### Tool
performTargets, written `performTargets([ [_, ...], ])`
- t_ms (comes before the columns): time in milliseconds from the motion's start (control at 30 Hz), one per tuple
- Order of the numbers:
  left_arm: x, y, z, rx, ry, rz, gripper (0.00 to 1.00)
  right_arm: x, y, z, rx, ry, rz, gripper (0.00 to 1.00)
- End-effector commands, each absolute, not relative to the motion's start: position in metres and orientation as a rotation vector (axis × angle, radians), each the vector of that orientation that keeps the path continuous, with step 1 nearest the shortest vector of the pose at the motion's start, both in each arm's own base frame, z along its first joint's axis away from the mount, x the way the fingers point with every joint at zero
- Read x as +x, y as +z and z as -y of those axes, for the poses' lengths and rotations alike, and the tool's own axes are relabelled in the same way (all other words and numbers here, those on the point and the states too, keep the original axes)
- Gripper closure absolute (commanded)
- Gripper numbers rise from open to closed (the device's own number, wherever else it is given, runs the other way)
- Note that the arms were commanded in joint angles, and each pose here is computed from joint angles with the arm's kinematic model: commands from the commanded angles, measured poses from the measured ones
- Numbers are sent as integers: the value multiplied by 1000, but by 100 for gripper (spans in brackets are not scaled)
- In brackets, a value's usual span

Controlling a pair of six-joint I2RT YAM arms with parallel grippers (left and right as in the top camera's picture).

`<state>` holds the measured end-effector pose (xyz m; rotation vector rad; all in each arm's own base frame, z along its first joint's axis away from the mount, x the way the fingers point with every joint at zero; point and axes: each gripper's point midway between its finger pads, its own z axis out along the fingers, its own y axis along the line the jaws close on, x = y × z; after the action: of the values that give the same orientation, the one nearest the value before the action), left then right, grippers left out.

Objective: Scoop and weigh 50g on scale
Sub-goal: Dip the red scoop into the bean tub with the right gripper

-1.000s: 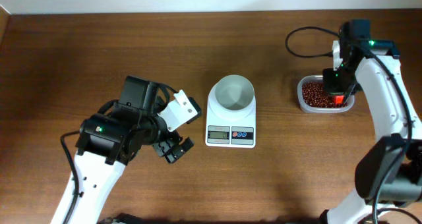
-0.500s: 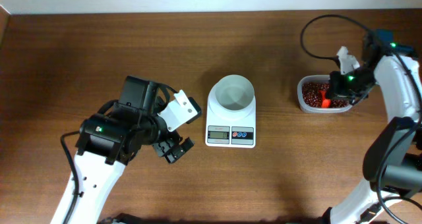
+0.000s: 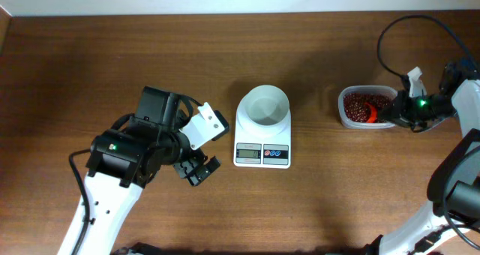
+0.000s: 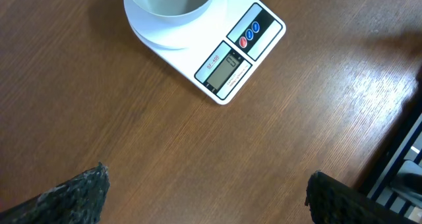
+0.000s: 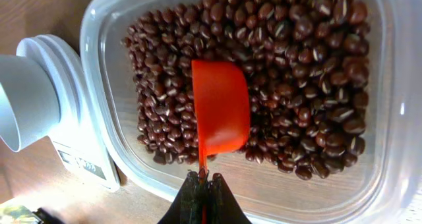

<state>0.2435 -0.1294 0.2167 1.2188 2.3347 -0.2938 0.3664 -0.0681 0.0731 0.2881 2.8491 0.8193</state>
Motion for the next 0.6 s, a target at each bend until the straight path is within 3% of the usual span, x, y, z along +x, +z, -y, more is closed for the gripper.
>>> performTargets([
  [0,246,223,129,1224,-284,-2307,1,357,57,73,328,830,-2886,96],
  [233,246,223,129,1224,-285,-2307,1,355,79,99,513,1057,-2668,96],
  [567,246,223,129,1224,-284,-2307,1,355,103,104,512,1230,-2487,96],
])
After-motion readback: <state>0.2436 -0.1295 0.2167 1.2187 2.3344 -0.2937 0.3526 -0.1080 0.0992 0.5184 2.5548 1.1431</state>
